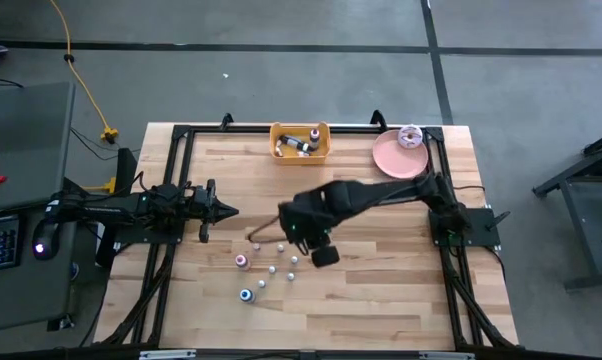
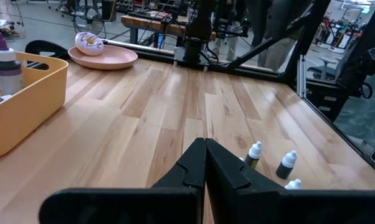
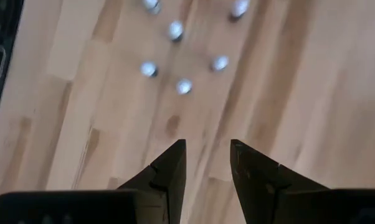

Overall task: Pick & Place food coloring
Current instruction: Put the small green food coloring bottle into the yellow bin

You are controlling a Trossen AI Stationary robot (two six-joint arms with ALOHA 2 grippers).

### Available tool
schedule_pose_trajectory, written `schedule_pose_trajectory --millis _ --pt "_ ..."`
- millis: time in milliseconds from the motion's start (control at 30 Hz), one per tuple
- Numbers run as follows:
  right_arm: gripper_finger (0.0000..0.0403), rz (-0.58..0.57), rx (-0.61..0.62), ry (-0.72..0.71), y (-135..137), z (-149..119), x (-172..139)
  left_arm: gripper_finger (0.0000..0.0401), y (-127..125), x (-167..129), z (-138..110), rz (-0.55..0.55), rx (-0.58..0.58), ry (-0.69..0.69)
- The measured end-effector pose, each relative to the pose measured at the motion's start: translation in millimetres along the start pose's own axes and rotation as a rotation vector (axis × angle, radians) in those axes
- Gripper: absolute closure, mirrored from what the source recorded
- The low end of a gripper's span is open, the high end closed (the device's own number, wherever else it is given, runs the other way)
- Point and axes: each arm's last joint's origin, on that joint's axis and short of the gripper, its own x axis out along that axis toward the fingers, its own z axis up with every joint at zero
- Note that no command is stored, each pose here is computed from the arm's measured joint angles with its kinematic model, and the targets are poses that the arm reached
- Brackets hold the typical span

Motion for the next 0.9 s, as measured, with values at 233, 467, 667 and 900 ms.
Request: schedule_pose_trajectory --millis 233,467,667,900 --pt "0.0288 0.034 -0.038 -0.111 14.8 -2.7 39.1 0.0400 0.0 0.0 0.0 0.000 0.000 0.000" --pt "0.0288 0.044 -0.035 -0.135 13.9 -18.7 92.1 0.0400 0.0 0.0 0.0 -0.001 0.000 0.000" --pt "0.0288 0.062 -0.041 -0.211 16.9 -30.3 125.9 0.0400 0.0 0.0 0.0 -0.002 0.000 0.000" --pt "0.0288 0.049 -0.006 -0.261 17.9 -38.8 143.6 0.0400 0.0 0.0 0.0 -0.001 0.000 0.000"
